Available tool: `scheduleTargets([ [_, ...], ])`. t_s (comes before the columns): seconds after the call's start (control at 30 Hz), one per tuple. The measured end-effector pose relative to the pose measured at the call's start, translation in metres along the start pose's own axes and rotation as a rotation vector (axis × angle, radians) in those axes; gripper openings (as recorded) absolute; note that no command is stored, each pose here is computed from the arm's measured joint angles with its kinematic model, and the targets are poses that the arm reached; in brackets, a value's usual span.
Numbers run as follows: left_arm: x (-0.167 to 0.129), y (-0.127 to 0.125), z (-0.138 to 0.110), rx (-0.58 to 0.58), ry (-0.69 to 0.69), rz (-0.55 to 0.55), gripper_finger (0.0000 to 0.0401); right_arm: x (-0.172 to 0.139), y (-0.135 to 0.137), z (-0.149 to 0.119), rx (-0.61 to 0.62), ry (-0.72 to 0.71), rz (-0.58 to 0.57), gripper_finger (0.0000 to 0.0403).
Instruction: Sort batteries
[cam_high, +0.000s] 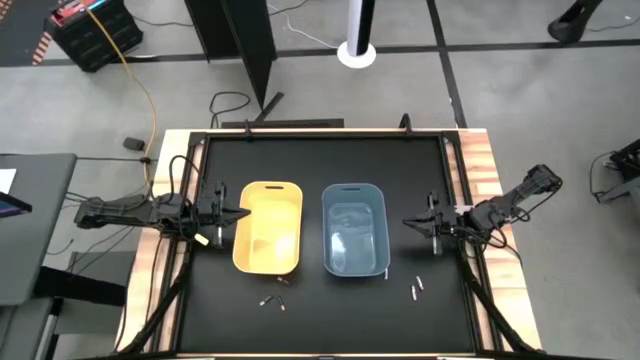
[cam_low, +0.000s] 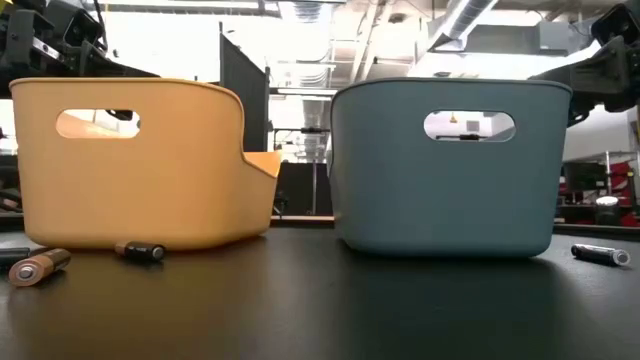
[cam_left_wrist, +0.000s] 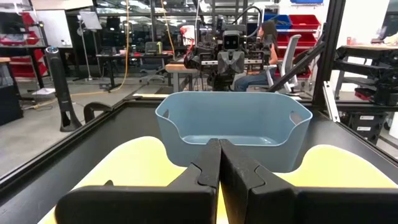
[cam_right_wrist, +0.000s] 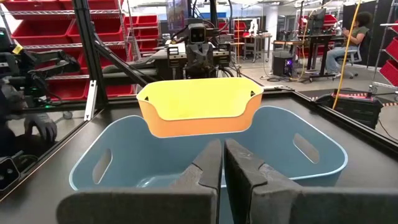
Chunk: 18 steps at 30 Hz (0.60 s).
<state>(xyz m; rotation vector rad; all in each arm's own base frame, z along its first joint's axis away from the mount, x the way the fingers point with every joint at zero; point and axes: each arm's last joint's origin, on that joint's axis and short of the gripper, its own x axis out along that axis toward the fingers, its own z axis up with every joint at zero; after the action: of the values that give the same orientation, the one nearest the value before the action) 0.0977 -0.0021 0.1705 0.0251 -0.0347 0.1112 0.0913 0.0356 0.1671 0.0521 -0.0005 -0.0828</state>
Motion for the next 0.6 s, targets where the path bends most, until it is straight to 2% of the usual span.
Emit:
scheduleTargets([
  [0.4, 0.0, 0.0, 0.0, 0.0, 0.0, 0.0, 0.0, 0.0, 0.0, 0.0, -0.002, 0.0, 0.0, 0.0038],
  [0.6, 0.0, 0.0, 0.0, 0.0, 0.0, 0.0, 0.0, 0.0008, -0.0016, 0.0029, -0.306, -0.024, -0.022, 0.0038],
])
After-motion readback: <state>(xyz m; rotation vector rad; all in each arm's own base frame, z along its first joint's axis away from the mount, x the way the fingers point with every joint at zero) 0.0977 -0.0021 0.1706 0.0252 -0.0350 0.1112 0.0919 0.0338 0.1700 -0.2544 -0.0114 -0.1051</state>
